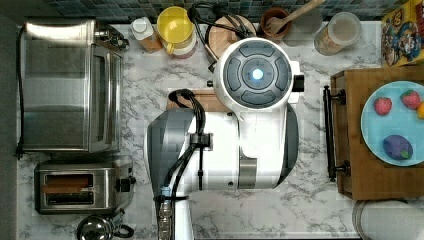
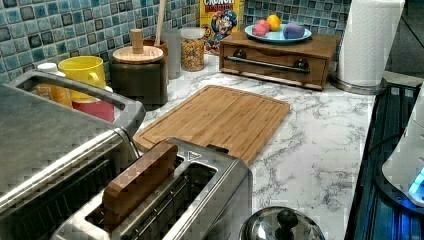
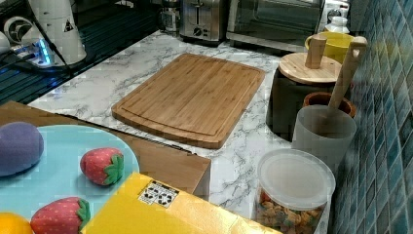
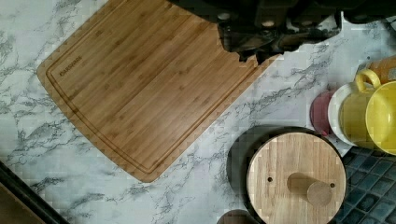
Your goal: Turn on the toaster.
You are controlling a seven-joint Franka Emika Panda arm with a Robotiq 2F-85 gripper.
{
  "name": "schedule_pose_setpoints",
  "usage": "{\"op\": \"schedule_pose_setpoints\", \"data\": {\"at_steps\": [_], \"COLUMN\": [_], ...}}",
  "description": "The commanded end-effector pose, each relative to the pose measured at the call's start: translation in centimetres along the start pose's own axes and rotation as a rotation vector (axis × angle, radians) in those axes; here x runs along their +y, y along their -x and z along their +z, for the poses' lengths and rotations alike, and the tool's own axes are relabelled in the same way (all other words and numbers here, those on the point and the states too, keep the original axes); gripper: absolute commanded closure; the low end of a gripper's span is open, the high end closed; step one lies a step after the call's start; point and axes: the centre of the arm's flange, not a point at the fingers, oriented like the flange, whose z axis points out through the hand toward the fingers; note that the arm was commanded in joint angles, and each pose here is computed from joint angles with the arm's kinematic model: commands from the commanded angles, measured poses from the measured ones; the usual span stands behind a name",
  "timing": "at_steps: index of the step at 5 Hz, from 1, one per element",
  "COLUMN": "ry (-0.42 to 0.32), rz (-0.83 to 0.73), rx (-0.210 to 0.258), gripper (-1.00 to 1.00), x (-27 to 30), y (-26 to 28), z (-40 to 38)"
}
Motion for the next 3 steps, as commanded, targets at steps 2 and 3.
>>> {"op": "schedule_pose_setpoints", "data": {"at_steps": [2,3], "ry": [-0.033,-0.051], "rz": [-0.069,-0.179], "rx": [0.003,0.021], "gripper": [1.0,1.0], "x": [-0.9,-2.1], "y": [1.9,6.4], "z": [0.7,1.6]}}
